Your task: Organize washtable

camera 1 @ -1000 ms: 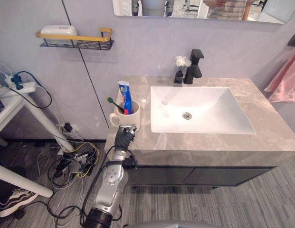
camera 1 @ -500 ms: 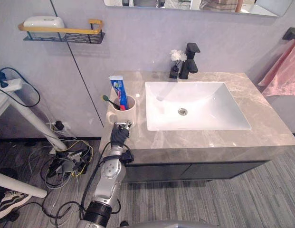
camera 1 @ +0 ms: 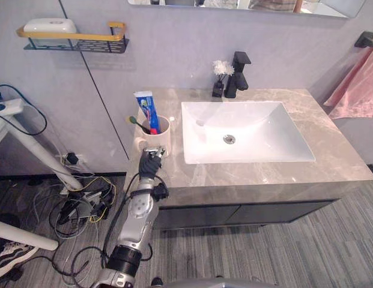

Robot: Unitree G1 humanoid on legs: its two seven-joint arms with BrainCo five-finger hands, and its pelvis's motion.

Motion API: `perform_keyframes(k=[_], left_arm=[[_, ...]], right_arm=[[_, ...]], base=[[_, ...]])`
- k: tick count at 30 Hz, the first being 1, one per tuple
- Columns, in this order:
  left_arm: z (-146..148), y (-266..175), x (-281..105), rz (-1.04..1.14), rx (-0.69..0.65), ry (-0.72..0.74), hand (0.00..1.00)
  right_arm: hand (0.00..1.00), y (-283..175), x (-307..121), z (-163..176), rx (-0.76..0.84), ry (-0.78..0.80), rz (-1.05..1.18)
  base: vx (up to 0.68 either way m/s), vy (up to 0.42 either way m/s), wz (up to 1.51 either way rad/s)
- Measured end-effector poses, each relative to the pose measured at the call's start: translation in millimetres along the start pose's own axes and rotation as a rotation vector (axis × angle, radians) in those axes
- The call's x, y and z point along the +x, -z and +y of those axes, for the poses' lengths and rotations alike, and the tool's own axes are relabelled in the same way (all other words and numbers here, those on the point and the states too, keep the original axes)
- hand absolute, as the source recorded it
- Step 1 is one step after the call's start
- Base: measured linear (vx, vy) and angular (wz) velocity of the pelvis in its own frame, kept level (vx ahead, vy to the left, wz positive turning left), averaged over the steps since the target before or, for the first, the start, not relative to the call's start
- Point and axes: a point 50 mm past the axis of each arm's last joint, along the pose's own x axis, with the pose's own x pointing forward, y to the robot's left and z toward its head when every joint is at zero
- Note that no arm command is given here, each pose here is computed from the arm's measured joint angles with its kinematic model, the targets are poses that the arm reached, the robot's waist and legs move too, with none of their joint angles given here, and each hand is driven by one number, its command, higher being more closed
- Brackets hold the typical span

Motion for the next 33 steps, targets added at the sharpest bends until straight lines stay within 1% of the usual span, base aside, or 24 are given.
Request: perform_keyframes(k=[4, 9, 11, 23, 24, 26, 33], left_arm=[[3, -7, 7, -0.035, 0.031, -0.024, 1.00], [13, -10, 11, -0.047, 0.042, -0.076, 1.00], [13, -11, 17, -0.046, 0.047, -0.082, 1.00], [38, -33, 45, -0.104, 0.067, -0.220, 1.00], [39, -34, 47, -0.103, 0.071, -0.224, 1.00], [44, -41, 53, -0.121, 0.122, -0.237, 1.00], [50, -59, 67, -0.172, 0.122, -0.272, 1.00]], right_arm=[[0.00, -1, 0, 0, 0.000, -0.001, -0.002], [0.00, -5, 0, 5, 0.008, -0.015, -0.026], [0.00, -5, 0, 5, 0.007, -0.016, -0.025], [0.00, -9, -1, 9, -0.005, -0.056, -0.052], [0.00, -9, -1, 9, -0.005, -0.057, -0.052], [0.00, -10, -1, 10, -0.004, -0.062, -0.056], [0.00, -10, -2, 8, 0.000, -0.059, -0.062]], base=[[0.00, 0.005, -0.11], [-0.01, 0.010, -0.10], [-0.01, 0.008, -0.09], [0.00, 0.006, -0.11], [-0.01, 0.002, -0.04], [-0.01, 0.007, -0.12], [-0.02, 0.006, -0.08]])
